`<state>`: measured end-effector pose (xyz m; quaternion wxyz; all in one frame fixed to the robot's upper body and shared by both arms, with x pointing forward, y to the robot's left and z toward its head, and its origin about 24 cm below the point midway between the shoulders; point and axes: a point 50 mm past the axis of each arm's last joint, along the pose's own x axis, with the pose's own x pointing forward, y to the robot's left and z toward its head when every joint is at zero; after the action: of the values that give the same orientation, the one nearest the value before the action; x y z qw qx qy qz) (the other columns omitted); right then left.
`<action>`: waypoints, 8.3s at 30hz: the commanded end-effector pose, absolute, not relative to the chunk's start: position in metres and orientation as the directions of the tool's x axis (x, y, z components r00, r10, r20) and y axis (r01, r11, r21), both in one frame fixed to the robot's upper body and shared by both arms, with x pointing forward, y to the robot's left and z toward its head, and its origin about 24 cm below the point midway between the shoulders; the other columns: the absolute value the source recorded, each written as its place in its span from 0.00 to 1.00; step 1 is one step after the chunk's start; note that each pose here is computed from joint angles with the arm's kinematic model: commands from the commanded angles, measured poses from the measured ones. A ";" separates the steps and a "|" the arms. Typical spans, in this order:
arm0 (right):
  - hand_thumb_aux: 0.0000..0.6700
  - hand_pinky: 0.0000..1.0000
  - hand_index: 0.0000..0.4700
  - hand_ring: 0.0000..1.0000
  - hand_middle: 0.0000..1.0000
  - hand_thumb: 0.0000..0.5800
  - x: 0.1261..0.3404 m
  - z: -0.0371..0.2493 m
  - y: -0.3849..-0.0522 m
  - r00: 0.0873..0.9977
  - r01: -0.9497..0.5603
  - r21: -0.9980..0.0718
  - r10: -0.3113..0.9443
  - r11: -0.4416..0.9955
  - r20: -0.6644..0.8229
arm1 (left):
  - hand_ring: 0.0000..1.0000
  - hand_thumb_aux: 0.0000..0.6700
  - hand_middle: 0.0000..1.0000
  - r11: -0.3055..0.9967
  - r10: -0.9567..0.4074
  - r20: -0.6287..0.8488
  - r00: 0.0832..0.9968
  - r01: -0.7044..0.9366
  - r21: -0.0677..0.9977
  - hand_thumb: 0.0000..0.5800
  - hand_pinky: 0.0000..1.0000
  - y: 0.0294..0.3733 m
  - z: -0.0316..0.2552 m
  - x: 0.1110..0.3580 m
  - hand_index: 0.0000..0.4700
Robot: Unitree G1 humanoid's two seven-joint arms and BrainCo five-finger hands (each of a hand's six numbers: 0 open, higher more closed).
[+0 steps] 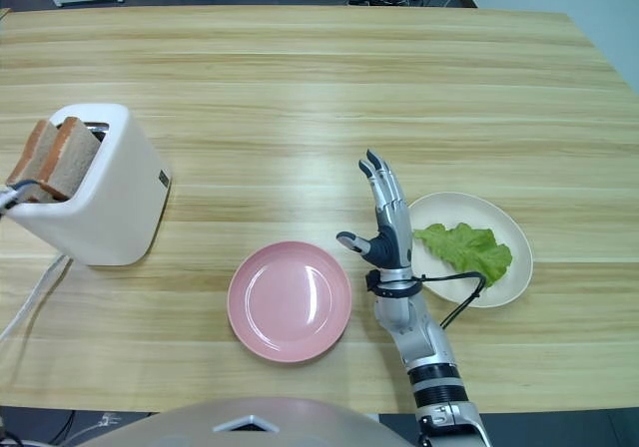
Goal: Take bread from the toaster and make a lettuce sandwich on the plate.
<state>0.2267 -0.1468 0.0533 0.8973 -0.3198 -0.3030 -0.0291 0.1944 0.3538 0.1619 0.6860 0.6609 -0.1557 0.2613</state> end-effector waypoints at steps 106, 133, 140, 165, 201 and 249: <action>1.00 0.00 1.00 0.00 0.00 1.00 0.207 0.059 -0.113 0.490 0.174 -0.862 0.717 0.476 0.495 | 0.00 0.00 0.00 0.630 -0.234 0.750 0.619 -0.491 0.602 0.00 0.00 0.202 0.114 0.222 0.00; 0.00 0.00 0.00 0.00 0.00 0.00 0.194 0.006 -0.095 0.456 -0.001 -0.951 0.847 0.308 0.274 | 0.00 0.00 0.00 0.429 -0.009 0.812 0.583 -0.731 0.530 0.00 0.00 0.248 0.127 0.222 0.00; 0.00 0.00 0.00 0.00 0.00 0.00 0.196 0.036 -0.112 0.514 0.121 -0.834 0.685 0.539 0.517 | 0.00 0.00 0.00 0.033 0.198 0.767 0.611 -0.786 0.617 0.00 0.00 0.307 0.129 0.210 0.00; 0.00 0.00 0.00 0.00 0.00 0.00 0.197 0.038 -0.134 0.622 0.193 -0.784 0.545 0.590 0.563 | 0.99 1.00 0.99 0.243 0.074 0.181 0.981 -0.193 0.951 1.00 0.99 0.327 0.121 0.225 1.00; 0.00 0.00 0.00 0.00 0.00 0.00 0.173 0.060 -0.124 0.438 0.073 -0.824 0.724 0.561 0.532 | 1.00 1.00 1.00 0.604 -0.773 0.097 0.627 0.679 0.418 1.00 1.00 0.160 0.053 0.215 1.00; 1.00 0.66 1.00 0.66 0.66 1.00 0.182 0.036 -0.110 0.519 -0.104 -0.715 0.651 0.691 0.554 | 1.00 1.00 1.00 0.710 -0.490 0.520 0.700 -0.026 0.703 1.00 1.00 0.185 0.065 0.195 1.00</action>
<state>0.1798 -0.1084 0.0103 0.7856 -0.3802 -0.3785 0.3084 0.2095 0.1775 0.0711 0.8373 0.3845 -0.3789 -0.0869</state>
